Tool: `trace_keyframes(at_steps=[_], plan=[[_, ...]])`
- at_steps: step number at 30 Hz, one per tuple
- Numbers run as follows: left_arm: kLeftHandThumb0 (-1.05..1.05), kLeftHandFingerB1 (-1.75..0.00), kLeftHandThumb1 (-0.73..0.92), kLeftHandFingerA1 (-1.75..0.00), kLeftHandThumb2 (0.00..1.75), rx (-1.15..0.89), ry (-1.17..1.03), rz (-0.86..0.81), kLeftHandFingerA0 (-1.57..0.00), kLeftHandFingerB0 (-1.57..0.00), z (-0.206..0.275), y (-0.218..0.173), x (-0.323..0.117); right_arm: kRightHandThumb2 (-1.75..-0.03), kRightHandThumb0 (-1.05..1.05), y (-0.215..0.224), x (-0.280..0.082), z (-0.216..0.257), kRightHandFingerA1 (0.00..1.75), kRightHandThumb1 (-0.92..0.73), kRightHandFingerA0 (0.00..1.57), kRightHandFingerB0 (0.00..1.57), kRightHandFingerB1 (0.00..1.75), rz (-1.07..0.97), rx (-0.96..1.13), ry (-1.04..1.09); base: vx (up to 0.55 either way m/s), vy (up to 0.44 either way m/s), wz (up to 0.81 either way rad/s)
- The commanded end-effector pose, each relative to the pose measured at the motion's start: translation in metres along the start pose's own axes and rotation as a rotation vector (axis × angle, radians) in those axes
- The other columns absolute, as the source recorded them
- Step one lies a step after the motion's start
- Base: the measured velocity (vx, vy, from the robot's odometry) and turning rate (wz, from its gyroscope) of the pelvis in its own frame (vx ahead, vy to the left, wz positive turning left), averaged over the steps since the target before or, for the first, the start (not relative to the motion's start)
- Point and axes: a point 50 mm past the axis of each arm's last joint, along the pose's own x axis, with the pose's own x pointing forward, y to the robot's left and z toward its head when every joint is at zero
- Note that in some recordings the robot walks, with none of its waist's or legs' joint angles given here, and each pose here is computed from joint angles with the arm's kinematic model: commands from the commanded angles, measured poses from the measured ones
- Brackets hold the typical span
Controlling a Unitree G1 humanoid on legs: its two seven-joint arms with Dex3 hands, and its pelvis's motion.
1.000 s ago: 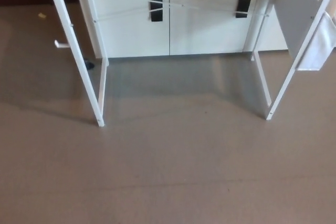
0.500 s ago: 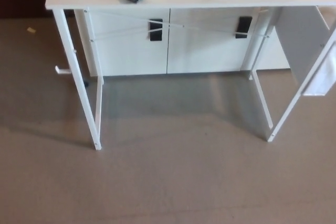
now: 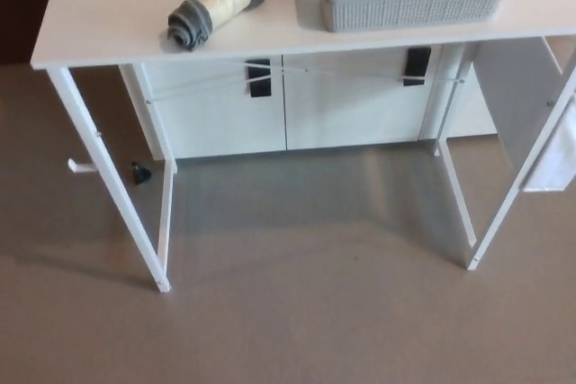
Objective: The robot walks towards a desk on which a shovel is kept on the left hand side and a container is kept on the right hand side. The robot picks up the shovel using its left hand and places it in the container.
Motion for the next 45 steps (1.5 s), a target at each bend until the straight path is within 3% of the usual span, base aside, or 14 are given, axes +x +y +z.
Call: trace_keyframes(at_steps=[1, 2, 32, 36, 37, 38, 44, 45], plan=[[-0.2, -0.4, 0.55, -0.46, 0.61, 0.032, -0.035, 0.008, -0.39, -0.38, 0.009, 0.004, 0.002, -0.58, -0.35, -0.002, 0.002, 0.005, 0.51, -0.65, 0.64, 0.41, 0.38, -0.004, -0.036, -0.013, 0.23, 0.142, -0.07], [-0.21, -0.4, 0.55, -0.46, 0.61, 0.033, -0.039, 0.004, -0.39, -0.37, 0.01, 0.004, 0.002, -0.8, -0.42, -0.002, 0.003, 0.006, 0.61, -0.52, 0.57, 0.34, 0.49, -0.002, -0.043, -0.016, 0.22, 0.162, 0.31], [-0.21, -0.37, 0.56, -0.43, 0.56, 0.164, -0.032, -0.034, -0.47, -0.42, 0.0, -0.01, 0.005, -0.83, -0.46, -0.001, 0.0, 0.006, 0.61, -0.52, 0.56, 0.34, 0.5, 0.015, -0.072, -0.017, 0.21, 0.008, 0.02], [-0.24, -0.37, 0.55, -0.43, 0.57, 0.193, -0.039, -0.032, -0.47, -0.41, 0.001, -0.01, 0.007, -0.82, -0.45, 0.001, 0.002, 0.007, 0.62, -0.52, 0.6, 0.35, 0.5, 0.022, -0.073, -0.016, 0.3, 0.235, -0.11], [-0.23, -0.37, 0.55, -0.42, 0.56, 0.201, -0.039, -0.03, -0.48, -0.42, 0.002, -0.01, 0.007, -0.58, -0.38, 0.002, 0.001, 0.007, 0.51, -0.64, 0.67, 0.41, 0.38, 0.026, -0.078, -0.017, 0.19, 0.123, 0.04], [-0.24, -0.37, 0.55, -0.42, 0.57, 0.215, -0.043, -0.028, -0.48, -0.42, 0.002, -0.01, 0.007, -0.82, -0.44, 0.002, 0.001, 0.007, 0.62, -0.52, 0.59, 0.35, 0.5, 0.028, -0.081, -0.016, 0.18, 0.086, 0.09], [-0.25, -0.36, 0.54, -0.42, 0.56, 0.265, -0.051, -0.032, -0.5, -0.42, 0.001, -0.013, 0.004, -0.81, -0.44, 0.002, 0.0, 0.004, 0.63, -0.51, 0.6, 0.35, 0.5, 0.024, -0.074, -0.015, 0.13, -0.016, 0.08], [-0.24, -0.37, 0.54, -0.43, 0.56, 0.261, -0.05, -0.036, -0.5, -0.42, 0.0, -0.014, 0.004, -0.58, -0.36, 0.002, 0.0, 0.004, 0.53, -0.64, 0.67, 0.42, 0.38, 0.026, -0.069, -0.016, 0.16, -0.114, 0.12]])
